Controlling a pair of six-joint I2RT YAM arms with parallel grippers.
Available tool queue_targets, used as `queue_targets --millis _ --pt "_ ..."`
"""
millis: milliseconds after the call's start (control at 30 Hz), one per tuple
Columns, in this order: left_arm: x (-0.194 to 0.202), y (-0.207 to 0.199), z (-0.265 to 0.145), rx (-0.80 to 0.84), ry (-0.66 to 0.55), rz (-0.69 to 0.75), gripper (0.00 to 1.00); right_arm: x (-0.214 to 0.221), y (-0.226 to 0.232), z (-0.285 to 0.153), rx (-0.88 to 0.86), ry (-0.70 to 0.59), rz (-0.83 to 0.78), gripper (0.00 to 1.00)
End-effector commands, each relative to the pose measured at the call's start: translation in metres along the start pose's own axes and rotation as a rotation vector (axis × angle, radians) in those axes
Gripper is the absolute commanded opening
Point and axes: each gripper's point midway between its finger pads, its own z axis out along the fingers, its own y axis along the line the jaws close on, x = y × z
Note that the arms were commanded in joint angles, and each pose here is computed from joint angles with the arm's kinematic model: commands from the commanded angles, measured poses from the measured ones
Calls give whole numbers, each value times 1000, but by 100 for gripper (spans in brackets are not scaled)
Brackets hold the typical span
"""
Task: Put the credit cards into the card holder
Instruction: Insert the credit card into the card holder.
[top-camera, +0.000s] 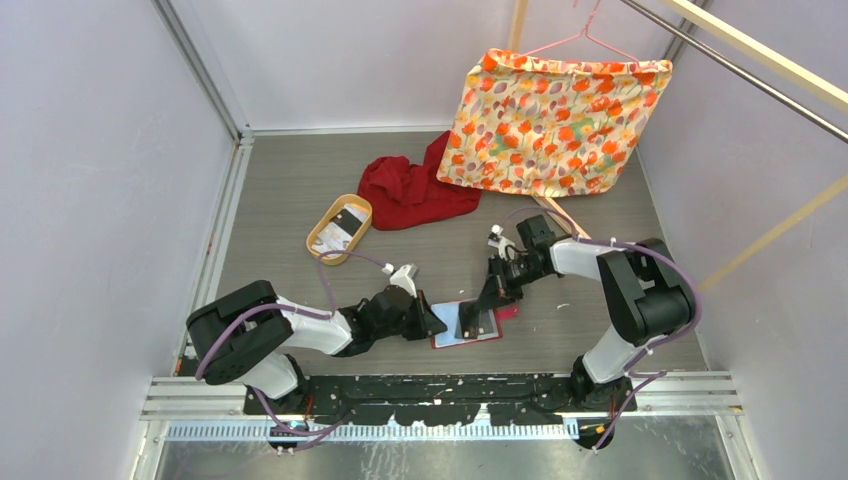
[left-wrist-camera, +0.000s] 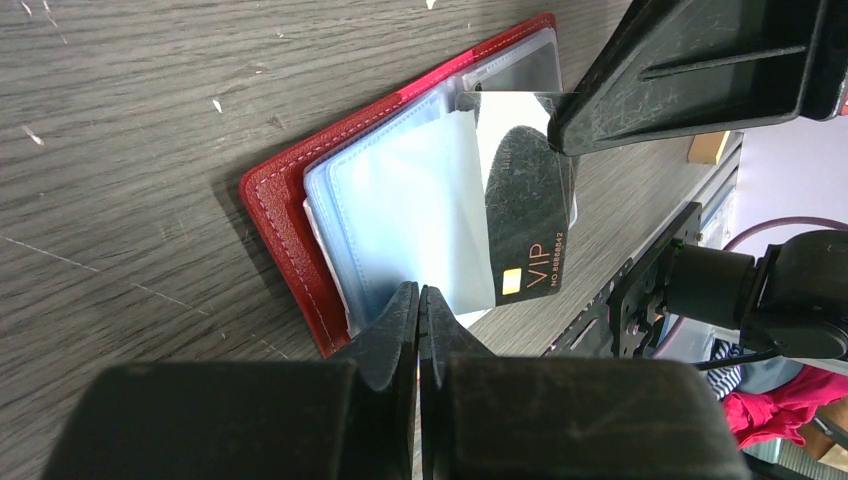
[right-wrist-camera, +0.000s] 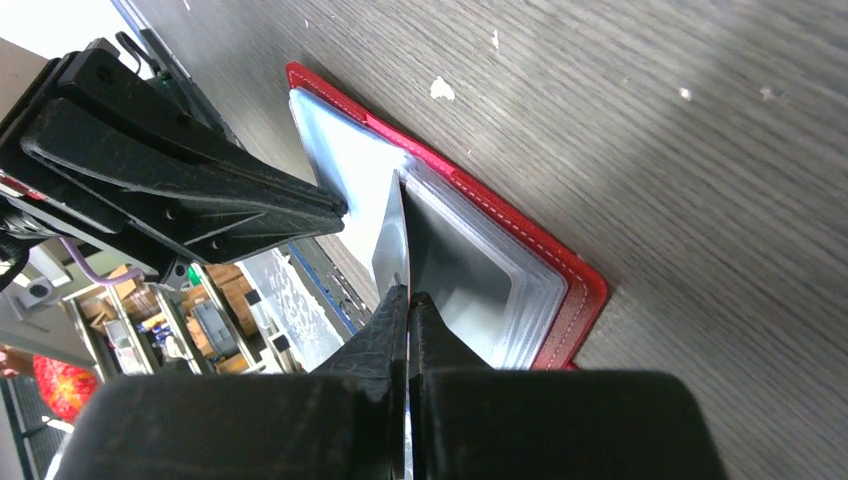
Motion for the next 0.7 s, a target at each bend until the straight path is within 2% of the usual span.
queue_targets --millis 0,333,667 --pt "3 10 -2 -21 -2 20 0 -11 9 2 -28 -2 -24 1" --pt "1 9 -3 -13 -4 12 1 -19 19 -4 -46 1 -106 1" --pt "1 0 -6 33 1 13 4 -8 25 5 -83 120 -141 6"
